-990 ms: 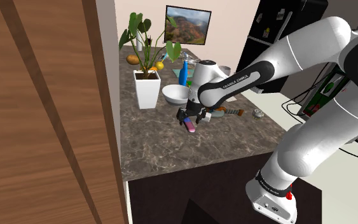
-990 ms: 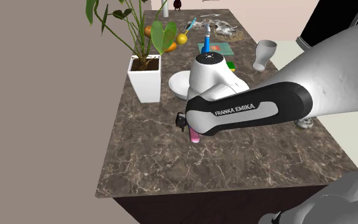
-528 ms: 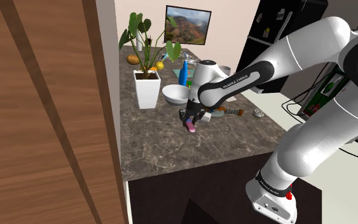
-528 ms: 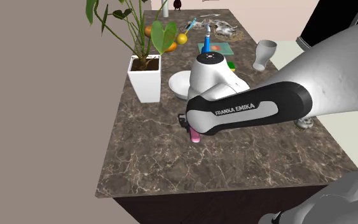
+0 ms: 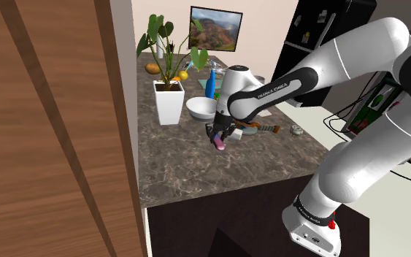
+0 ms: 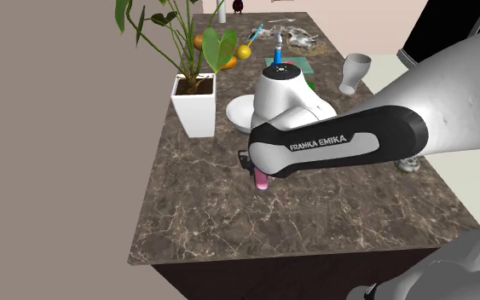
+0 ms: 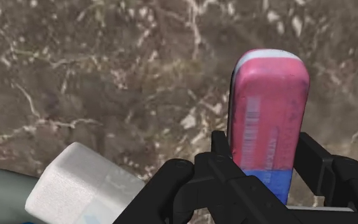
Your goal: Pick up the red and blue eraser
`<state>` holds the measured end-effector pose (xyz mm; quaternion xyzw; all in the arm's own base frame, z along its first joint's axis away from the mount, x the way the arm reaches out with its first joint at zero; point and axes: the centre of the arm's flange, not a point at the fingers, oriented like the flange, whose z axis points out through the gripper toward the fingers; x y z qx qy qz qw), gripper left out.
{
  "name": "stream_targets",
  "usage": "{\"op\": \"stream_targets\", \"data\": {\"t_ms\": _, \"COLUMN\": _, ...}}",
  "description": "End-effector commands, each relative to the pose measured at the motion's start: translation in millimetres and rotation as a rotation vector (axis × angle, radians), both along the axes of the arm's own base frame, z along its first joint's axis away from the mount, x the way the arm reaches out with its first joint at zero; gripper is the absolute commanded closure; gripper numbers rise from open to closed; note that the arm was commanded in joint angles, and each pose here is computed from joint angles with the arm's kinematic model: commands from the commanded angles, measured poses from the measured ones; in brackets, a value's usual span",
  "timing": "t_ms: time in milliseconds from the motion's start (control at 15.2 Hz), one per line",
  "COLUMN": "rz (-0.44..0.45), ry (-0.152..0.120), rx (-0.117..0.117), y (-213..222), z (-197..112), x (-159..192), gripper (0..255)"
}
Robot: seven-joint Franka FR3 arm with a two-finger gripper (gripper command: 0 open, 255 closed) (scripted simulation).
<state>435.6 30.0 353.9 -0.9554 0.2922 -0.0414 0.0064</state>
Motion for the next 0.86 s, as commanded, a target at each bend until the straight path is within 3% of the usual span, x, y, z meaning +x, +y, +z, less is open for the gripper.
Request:
{"op": "stream_targets", "data": {"t_ms": 0, "rz": 0.0, "ry": 0.001, "rx": 0.0, "y": 0, "z": 10, "x": -1, "gripper": 255}}
{"op": "stream_targets", "data": {"t_ms": 792, "rz": 0.0, "ry": 0.001, "rx": 0.0, "y": 0, "z": 64, "x": -1, "gripper": 255}}
